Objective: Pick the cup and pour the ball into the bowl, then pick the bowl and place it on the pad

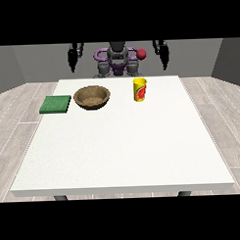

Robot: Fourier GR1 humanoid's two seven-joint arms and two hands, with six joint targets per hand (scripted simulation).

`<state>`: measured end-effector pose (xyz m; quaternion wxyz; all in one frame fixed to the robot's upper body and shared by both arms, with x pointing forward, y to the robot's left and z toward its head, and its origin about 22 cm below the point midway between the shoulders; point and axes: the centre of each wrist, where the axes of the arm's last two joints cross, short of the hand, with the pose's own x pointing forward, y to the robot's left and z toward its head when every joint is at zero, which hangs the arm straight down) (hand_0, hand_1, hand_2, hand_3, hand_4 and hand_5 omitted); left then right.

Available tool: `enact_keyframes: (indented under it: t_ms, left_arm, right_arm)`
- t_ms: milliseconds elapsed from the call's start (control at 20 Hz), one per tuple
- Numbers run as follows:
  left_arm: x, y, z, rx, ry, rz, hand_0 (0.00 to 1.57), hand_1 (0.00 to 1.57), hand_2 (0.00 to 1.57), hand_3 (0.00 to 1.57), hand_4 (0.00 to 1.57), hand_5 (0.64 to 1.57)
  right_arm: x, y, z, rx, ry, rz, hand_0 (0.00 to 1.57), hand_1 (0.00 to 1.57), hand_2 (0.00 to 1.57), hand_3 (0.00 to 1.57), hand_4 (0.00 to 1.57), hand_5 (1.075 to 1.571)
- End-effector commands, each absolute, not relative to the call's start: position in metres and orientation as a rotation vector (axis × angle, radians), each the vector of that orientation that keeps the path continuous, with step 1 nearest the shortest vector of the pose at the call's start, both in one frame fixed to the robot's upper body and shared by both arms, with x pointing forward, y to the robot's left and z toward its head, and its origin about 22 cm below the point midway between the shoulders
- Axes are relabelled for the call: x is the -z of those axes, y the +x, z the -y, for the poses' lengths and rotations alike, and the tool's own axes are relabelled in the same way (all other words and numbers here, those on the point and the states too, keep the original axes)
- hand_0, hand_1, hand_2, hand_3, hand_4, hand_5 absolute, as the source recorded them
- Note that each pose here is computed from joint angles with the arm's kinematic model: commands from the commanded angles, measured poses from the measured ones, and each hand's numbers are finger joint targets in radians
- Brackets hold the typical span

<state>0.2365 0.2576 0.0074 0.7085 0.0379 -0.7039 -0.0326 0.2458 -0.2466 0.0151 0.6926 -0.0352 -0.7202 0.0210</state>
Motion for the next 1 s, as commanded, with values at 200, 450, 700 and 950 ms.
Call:
enact_keyframes:
  t_ms: [200, 450, 700, 950]
  left_arm:
    - [-0.038, 0.238, -0.264, 0.107, 0.097, 1.588, 0.00, 0.00, 0.00, 0.00, 0.00, 1.557]
    - [-0.072, 0.243, -0.263, -0.057, -0.020, 1.646, 0.00, 0.00, 0.00, 0.00, 0.00, 1.558]
    - [-0.056, 0.241, -0.275, -0.067, 0.004, 1.741, 0.00, 0.00, 0.00, 0.00, 0.00, 1.544]
    - [-0.058, 0.268, -0.290, -0.083, 0.041, 1.849, 0.00, 0.00, 0.00, 0.00, 0.00, 1.539]
  right_arm:
    - [-0.044, 0.246, 0.256, -0.076, -0.112, 1.616, 0.00, 0.00, 0.00, 0.00, 0.00, 1.569]
    - [-0.041, 0.222, 0.323, -0.048, -0.005, 1.591, 0.00, 0.00, 0.00, 0.00, 0.00, 1.569]
    - [-0.040, 0.222, 0.323, -0.025, 0.004, 1.678, 0.00, 0.00, 0.00, 0.00, 0.00, 1.570]
    - [-0.054, 0.239, 0.327, -0.066, 0.032, 1.756, 0.00, 0.00, 0.00, 0.00, 0.00, 1.569]
